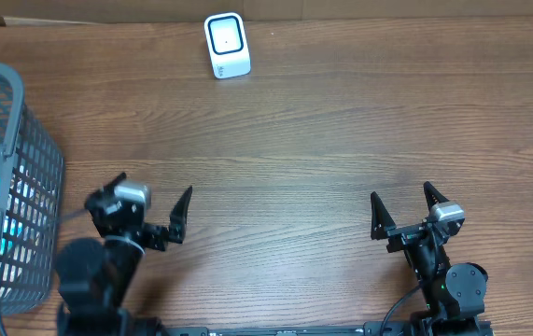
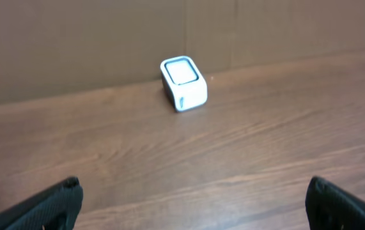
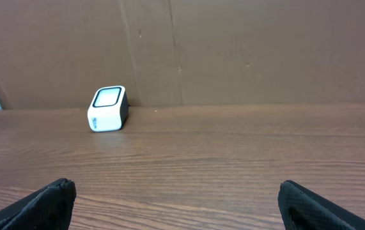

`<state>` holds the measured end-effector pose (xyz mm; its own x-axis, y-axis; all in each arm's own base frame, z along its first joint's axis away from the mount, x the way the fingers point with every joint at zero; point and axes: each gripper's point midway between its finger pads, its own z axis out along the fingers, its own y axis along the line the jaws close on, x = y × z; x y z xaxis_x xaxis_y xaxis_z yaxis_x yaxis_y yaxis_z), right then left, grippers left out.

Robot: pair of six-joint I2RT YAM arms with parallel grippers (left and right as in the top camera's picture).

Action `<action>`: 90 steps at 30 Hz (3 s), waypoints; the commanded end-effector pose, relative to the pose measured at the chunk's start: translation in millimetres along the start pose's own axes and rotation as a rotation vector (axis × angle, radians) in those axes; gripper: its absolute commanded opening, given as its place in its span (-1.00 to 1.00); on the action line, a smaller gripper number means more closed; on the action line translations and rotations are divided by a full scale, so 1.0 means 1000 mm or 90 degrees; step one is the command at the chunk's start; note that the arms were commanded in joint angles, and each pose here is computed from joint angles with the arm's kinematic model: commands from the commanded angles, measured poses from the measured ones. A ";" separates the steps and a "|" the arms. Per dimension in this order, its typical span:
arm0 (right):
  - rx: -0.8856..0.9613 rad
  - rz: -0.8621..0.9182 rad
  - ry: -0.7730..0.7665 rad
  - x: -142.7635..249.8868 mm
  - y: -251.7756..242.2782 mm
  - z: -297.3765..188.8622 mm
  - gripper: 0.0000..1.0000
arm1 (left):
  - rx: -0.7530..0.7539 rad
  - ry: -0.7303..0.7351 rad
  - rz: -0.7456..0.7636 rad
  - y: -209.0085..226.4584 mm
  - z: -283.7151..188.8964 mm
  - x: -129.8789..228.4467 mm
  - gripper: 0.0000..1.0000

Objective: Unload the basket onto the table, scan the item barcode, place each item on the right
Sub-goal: 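Move the left gripper over the grey basket and reach inside, then grasp the small teal-and-white box in the basket with the left gripper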

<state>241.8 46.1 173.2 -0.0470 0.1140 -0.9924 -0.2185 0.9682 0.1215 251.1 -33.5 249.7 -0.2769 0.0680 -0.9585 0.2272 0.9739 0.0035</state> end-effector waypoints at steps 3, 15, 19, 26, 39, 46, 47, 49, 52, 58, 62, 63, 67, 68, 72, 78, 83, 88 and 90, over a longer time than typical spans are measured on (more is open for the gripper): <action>0.003 0.001 -0.003 0.002 -0.001 0.000 1.00 | 0.040 0.095 -0.018 -0.003 0.005 -0.049 1.00; 0.003 0.001 -0.003 0.002 -0.001 0.000 1.00 | 0.070 0.345 -0.111 0.004 0.025 -0.101 0.99; 0.003 0.001 -0.003 0.002 -0.001 0.000 1.00 | 0.117 0.349 -0.130 -0.005 0.040 -0.101 0.99; 0.003 0.001 -0.003 0.002 -0.001 0.000 1.00 | 0.079 0.328 -0.189 0.005 0.047 -0.112 1.00; 0.003 0.001 -0.003 0.002 -0.001 0.000 1.00 | -0.205 0.234 -0.286 0.103 -0.033 -0.164 1.00; 0.003 0.001 -0.003 0.002 -0.001 0.000 1.00 | -0.495 0.171 -0.452 0.195 -0.104 -0.150 1.00; 0.003 0.001 -0.003 0.002 -0.001 0.000 1.00 | -0.518 0.162 -0.478 0.204 -0.112 -0.146 0.99; 0.003 0.001 -0.003 0.002 -0.001 0.000 1.00 | -0.557 0.150 -0.528 0.220 -0.125 -0.138 0.94; 0.003 0.001 -0.003 0.002 -0.001 0.000 1.00 | -0.590 0.166 -0.570 0.239 -0.130 -0.122 0.88; 0.003 0.001 -0.003 0.002 -0.001 0.000 1.00 | -0.647 0.292 -0.618 0.264 -0.123 -0.066 0.85; 0.003 0.001 -0.003 0.002 -0.001 0.000 1.00 | -0.677 0.365 -0.641 0.278 -0.118 -0.024 0.87; 0.003 0.001 -0.003 0.002 -0.001 0.000 1.00 | -0.680 0.375 -0.647 0.281 -0.116 -0.015 0.88; 0.003 0.001 -0.003 0.002 -0.001 0.000 1.00 | -0.682 0.414 -0.656 0.294 -0.112 0.022 0.86; 0.003 0.001 -0.003 0.002 -0.001 0.000 1.00 | -0.681 0.422 -0.655 0.297 -0.111 0.031 0.85; 0.003 0.001 -0.003 0.002 -0.001 0.000 1.00 | -0.680 0.457 -0.662 0.301 -0.107 0.064 0.81; 0.003 0.001 -0.003 0.002 -0.001 0.000 1.00 | -0.698 0.489 -0.669 0.303 -0.101 0.111 0.99; 0.003 0.001 -0.003 0.002 -0.001 0.000 1.00 | -0.723 0.510 -0.664 0.305 -0.103 0.141 1.00; 0.003 0.001 -0.003 0.002 -0.001 0.000 1.00 | -0.724 0.517 -0.627 0.311 -0.100 0.158 0.99; 0.003 0.001 -0.003 0.002 -0.001 0.000 1.00 | -0.714 0.526 -0.608 0.314 -0.097 0.164 0.99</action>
<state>241.8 46.1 173.5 -0.0458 0.1137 -0.9925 -0.2187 0.9683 0.1210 192.8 301.0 133.8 -0.3134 -0.8777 -0.3624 -0.9452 0.3249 0.0305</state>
